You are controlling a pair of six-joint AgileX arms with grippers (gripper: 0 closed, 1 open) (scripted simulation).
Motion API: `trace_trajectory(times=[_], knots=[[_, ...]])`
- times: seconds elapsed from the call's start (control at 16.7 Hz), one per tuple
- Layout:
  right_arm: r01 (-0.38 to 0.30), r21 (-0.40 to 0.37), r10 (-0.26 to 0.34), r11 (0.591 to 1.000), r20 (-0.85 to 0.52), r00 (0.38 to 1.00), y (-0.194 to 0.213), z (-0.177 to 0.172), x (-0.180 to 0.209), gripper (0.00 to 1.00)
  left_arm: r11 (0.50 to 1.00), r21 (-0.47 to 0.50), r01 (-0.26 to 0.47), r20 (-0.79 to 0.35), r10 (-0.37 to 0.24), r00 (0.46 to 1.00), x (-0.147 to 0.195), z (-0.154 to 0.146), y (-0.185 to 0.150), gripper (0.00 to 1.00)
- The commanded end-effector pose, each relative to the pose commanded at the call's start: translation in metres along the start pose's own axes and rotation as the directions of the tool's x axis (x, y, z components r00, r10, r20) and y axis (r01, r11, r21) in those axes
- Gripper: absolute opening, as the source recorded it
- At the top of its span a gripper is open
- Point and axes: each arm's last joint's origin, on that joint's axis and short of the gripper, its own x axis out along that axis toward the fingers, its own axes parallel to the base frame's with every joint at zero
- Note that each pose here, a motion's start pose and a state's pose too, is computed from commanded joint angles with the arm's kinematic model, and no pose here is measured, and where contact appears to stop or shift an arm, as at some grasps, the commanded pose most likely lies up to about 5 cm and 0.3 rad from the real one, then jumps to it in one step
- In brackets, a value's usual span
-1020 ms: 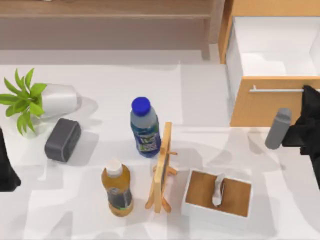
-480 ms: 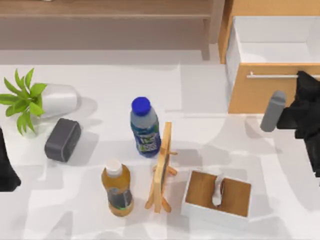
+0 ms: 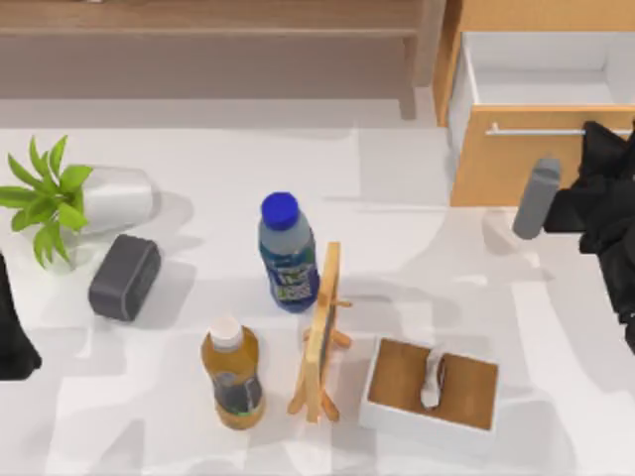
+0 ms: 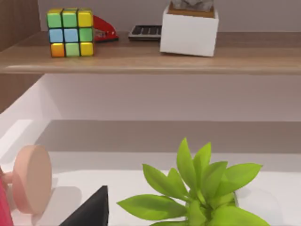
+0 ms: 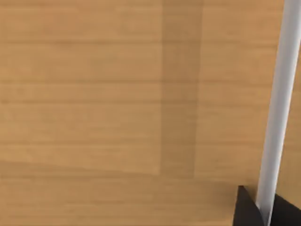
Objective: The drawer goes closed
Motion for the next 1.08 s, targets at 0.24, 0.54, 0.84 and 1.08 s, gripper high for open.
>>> trace_trajectory(times=[0.24, 0.54, 0.84, 1.08], knots=[[0.008, 0.002, -0.008, 1.0, -0.002, 1.0, -0.001, 0.0, 0.014, 0.0, 1.0, 0.0, 0.0, 0.0, 0.0, 1.0, 0.0, 0.0, 0.0, 1.0], [0.001, 0.001, -0.001, 1.0, -0.003, 1.0, 0.0, 0.0, 0.051, 0.0, 1.0, 0.0, 0.0, 0.0, 0.0, 1.0, 0.0, 0.0, 0.0, 1.0], [0.0, 0.0, 0.0, 1.0, 0.0, 1.0, -0.001, 0.0, 0.063, 0.0, 1.0, 0.0, 0.0, 0.0, 0.0, 1.0, 0.0, 0.0, 0.0, 1.0], [0.003, 0.003, -0.003, 1.0, 0.0, 1.0, -0.002, 0.0, 0.065, 0.0, 1.0, 0.0, 0.0, 0.0, 0.0, 1.0, 0.0, 0.0, 0.0, 1.0]])
